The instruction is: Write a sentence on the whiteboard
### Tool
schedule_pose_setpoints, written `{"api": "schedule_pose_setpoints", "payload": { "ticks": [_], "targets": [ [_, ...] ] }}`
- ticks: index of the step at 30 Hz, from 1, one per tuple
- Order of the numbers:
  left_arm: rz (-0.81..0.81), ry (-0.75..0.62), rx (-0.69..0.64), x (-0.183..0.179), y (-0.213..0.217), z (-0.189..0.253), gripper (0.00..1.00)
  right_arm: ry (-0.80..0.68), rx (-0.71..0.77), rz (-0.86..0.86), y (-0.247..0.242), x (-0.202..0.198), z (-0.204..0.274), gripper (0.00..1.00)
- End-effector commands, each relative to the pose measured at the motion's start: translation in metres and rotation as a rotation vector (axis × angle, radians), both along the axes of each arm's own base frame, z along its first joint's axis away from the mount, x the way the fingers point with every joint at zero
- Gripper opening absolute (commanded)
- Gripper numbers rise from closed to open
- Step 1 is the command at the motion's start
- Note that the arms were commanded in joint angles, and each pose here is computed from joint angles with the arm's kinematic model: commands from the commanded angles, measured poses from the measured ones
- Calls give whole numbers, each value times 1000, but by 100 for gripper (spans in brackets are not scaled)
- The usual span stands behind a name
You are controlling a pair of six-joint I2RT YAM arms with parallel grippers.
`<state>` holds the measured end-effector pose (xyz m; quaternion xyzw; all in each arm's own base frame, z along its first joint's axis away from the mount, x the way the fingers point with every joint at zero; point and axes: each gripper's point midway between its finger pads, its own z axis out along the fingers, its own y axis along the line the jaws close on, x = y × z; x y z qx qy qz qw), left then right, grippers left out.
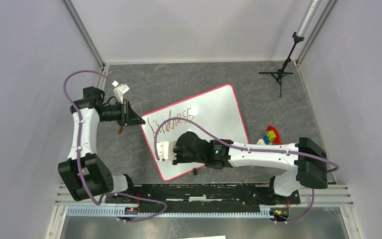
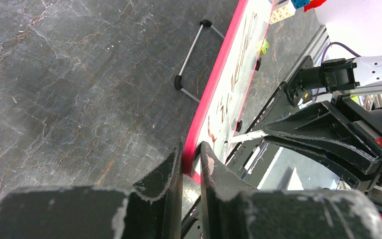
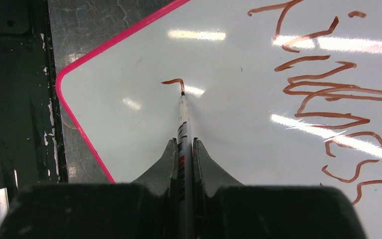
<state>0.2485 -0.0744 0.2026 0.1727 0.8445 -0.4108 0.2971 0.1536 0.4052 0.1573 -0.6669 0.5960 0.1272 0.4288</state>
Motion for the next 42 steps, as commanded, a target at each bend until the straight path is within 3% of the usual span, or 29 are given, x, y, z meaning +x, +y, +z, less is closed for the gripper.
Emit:
{"api": "schedule_pose_setpoints", "payload": {
  "ticks": [1,11,25,37,42],
  "targets": [
    [-4,10,11,-4,-1,-3,15,5,-1,-27,-16,2,0,0],
    [9,6,20,-3,0,-4,15,41,-34,52,-13,-16,-16,0],
    [9,6,23,-3,0,-4,15,-14,28,-39,-12,21,18,0],
    [8,10,21,-2,0,-5,15,78,-62,31,-33,-8,-21,0],
    [7,9,22,-2,0,-5,15,55,-46,37,-26,-7,-13,0]
  ]
}}
